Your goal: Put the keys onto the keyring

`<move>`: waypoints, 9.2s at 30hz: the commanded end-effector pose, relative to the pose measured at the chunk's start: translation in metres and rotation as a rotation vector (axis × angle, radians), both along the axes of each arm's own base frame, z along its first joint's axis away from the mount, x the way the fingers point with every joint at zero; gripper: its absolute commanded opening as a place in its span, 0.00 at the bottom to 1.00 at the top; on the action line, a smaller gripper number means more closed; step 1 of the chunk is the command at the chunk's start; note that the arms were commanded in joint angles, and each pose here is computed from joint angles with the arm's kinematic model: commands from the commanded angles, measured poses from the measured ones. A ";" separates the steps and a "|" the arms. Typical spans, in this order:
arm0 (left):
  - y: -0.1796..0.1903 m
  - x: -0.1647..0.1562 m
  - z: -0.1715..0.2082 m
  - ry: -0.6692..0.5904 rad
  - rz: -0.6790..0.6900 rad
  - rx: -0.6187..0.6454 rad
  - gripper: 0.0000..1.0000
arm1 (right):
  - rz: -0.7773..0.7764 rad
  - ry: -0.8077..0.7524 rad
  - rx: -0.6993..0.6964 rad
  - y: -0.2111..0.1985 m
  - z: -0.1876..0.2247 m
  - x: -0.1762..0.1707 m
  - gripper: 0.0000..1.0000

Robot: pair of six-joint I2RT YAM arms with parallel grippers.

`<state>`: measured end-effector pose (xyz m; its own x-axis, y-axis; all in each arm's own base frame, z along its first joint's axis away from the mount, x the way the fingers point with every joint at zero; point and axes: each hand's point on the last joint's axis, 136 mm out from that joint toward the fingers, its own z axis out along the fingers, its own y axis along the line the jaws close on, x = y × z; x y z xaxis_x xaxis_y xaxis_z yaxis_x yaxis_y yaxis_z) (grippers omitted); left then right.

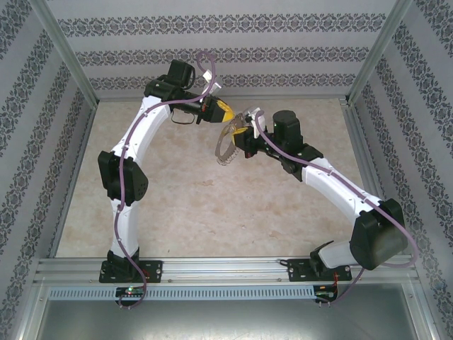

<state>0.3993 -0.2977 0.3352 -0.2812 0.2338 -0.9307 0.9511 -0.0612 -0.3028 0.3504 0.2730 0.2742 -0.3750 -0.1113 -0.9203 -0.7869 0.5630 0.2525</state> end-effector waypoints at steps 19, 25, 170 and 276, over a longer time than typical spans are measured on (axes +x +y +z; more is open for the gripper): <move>-0.002 -0.010 0.031 -0.069 -0.043 -0.068 0.00 | 0.032 0.031 0.271 -0.050 0.077 0.011 0.32; -0.003 -0.011 0.031 -0.070 -0.045 -0.068 0.00 | 0.088 0.089 0.334 -0.040 0.089 0.019 0.32; -0.004 -0.034 -0.020 0.111 -0.104 0.041 0.06 | 0.478 0.087 -0.365 0.005 0.057 -0.002 0.00; -0.011 -0.013 0.024 -0.004 -0.024 -0.006 0.00 | 0.239 0.256 0.348 -0.024 0.035 0.012 0.04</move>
